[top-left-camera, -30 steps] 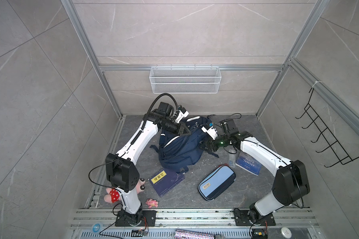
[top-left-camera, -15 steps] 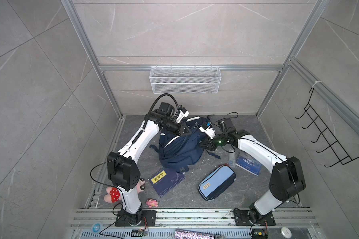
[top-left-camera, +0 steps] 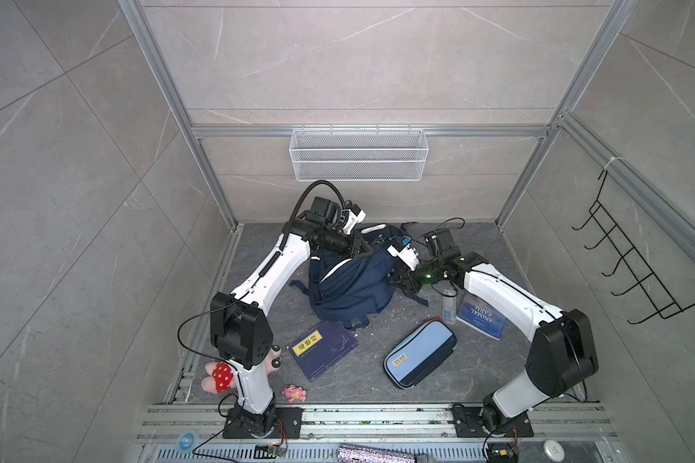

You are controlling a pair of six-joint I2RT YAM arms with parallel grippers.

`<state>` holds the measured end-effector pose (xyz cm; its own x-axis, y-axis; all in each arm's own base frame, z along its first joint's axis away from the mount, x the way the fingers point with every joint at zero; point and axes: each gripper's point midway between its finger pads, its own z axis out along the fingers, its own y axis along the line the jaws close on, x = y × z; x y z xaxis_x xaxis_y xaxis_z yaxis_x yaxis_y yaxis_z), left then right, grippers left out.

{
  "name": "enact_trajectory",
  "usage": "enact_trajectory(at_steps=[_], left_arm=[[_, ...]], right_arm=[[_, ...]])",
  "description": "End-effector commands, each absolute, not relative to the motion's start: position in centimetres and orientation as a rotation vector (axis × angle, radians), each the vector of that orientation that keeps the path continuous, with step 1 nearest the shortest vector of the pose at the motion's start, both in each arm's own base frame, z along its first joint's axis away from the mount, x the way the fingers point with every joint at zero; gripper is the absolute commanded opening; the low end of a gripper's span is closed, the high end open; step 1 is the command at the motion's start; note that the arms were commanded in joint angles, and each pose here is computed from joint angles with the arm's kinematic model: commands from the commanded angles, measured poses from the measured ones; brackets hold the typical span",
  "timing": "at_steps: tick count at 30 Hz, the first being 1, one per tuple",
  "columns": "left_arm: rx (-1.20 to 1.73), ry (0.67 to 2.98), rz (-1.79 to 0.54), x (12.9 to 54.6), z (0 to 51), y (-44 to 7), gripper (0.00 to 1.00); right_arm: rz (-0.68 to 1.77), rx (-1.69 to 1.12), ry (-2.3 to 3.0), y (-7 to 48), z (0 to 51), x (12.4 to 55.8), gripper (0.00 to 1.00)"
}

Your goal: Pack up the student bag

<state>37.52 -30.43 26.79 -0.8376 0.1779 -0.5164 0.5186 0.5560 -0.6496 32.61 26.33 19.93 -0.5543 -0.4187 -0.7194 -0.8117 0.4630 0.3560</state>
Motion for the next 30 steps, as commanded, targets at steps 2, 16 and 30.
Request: enact_trajectory(at_steps=[2,16,30], left_arm=[[0.484,2.215,-1.087,41.6,30.3,-31.4,0.00],[0.073,2.275,-1.078,48.2,26.7,-33.9,0.00],[0.604,2.459,-0.771,39.9,20.7,-29.4,0.88]], right_arm=[[0.985,-1.107,2.143,27.5,21.4,29.1,0.00],[0.712,-1.199,2.185,28.6,18.5,26.3,0.00],[0.782,-0.652,2.303,22.3,17.3,33.9,0.00]])
